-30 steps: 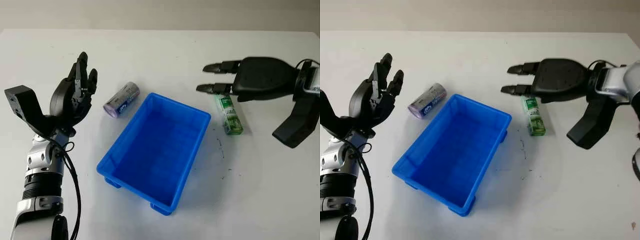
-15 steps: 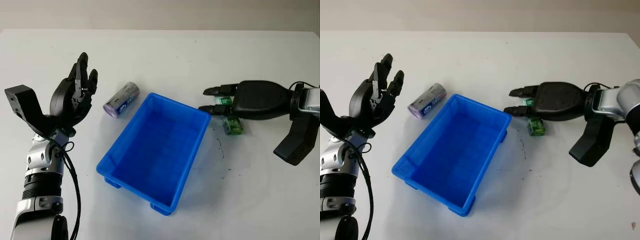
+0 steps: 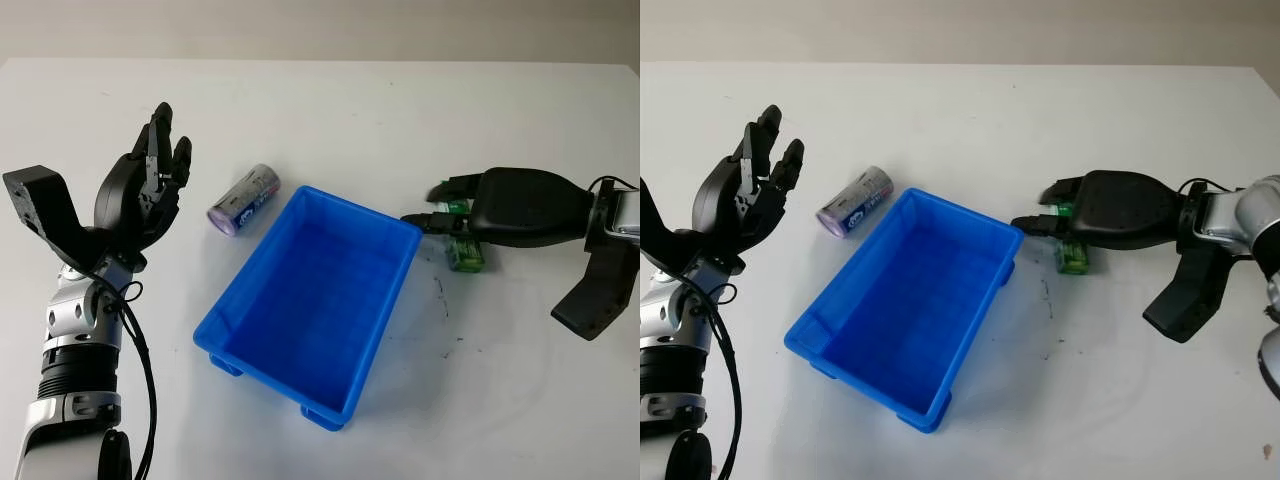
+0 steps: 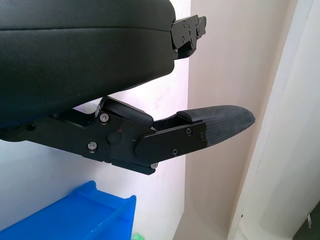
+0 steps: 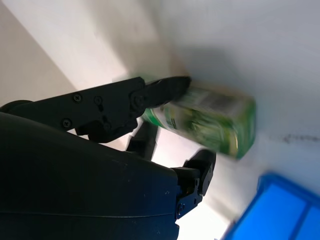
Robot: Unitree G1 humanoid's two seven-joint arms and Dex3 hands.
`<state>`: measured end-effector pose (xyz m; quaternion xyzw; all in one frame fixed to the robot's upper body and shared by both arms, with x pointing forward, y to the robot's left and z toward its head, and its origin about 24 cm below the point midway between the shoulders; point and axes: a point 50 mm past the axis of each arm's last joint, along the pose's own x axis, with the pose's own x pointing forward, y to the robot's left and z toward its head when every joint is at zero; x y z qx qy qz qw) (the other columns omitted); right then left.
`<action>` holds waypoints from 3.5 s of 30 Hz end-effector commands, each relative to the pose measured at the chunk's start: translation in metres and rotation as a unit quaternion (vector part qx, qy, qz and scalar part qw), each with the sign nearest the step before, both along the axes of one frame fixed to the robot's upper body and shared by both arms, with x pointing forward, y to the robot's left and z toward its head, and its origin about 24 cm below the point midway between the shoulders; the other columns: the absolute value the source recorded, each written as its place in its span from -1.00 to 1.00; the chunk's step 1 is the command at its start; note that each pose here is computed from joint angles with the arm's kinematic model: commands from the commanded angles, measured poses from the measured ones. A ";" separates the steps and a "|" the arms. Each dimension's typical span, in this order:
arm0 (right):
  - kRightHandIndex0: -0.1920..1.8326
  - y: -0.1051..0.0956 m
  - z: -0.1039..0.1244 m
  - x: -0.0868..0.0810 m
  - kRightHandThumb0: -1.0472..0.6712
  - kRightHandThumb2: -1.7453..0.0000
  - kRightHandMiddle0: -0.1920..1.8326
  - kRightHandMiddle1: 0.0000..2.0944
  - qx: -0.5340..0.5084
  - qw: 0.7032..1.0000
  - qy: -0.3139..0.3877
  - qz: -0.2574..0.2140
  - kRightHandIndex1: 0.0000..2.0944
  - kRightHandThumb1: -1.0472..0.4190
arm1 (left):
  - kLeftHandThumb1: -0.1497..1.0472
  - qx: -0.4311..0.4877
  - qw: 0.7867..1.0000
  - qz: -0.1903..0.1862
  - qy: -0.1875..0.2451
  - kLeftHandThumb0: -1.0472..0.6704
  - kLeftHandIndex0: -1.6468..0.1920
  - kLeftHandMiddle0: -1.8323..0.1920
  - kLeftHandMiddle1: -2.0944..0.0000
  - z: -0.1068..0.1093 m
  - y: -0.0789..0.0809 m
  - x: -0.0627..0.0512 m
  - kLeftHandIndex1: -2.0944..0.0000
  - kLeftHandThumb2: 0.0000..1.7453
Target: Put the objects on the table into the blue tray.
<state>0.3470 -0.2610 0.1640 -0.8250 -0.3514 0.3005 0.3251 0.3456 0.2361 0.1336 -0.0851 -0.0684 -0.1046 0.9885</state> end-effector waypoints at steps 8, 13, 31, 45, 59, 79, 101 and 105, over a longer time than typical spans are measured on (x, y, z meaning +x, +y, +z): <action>0.31 0.002 0.007 0.008 -0.43 0.69 -0.02 1.00 0.029 0.999 -0.022 -0.038 1.00 -1.00 | 1.00 0.012 1.000 -0.002 -0.011 -0.69 1.00 1.00 1.00 0.008 0.001 0.002 1.00 -0.26; 0.28 0.006 0.014 0.013 -0.42 0.69 0.02 1.00 0.123 0.988 -0.002 -0.098 1.00 -1.00 | 1.00 0.010 1.000 -0.002 -0.014 -0.69 1.00 1.00 1.00 0.009 0.001 0.003 1.00 -0.26; 0.33 0.027 0.112 0.034 -0.33 0.77 0.13 1.00 0.379 0.907 -0.135 -0.127 1.00 -1.00 | 1.00 0.012 1.000 -0.003 -0.016 -0.69 1.00 1.00 1.00 0.009 0.001 0.002 1.00 -0.26; 0.56 0.134 0.120 -0.013 -0.26 0.57 0.23 1.00 0.513 0.838 0.127 0.140 1.00 -1.00 | 1.00 0.008 1.000 -0.004 -0.016 -0.69 1.00 1.00 1.00 0.008 -0.001 0.002 1.00 -0.26; 0.36 0.147 0.068 -0.033 -0.38 0.66 0.08 1.00 0.388 0.822 0.416 -0.028 1.00 -1.00 | 1.00 0.004 1.000 -0.001 -0.017 -0.70 1.00 1.00 1.00 0.007 -0.001 0.000 1.00 -0.28; -1.00 0.131 0.094 -0.023 -0.80 0.62 -1.00 -1.00 0.383 0.863 0.329 0.010 -1.00 -1.00 | 1.00 0.002 1.000 -0.001 -0.016 -0.69 1.00 1.00 1.00 0.006 -0.003 0.003 1.00 -0.29; -1.00 0.024 0.040 0.018 -0.72 0.38 -1.00 -1.00 0.753 0.546 0.283 -0.233 -1.00 -1.00 | 1.00 0.024 0.999 0.000 -0.023 -0.69 1.00 1.00 1.00 0.015 0.004 0.002 1.00 -0.28; -1.00 0.018 0.019 0.017 -0.71 0.34 -1.00 -1.00 0.739 0.540 0.290 -0.279 -1.00 -1.00 | 1.00 0.030 0.999 0.002 -0.019 -0.69 1.00 1.00 1.00 0.017 0.004 0.003 1.00 -0.28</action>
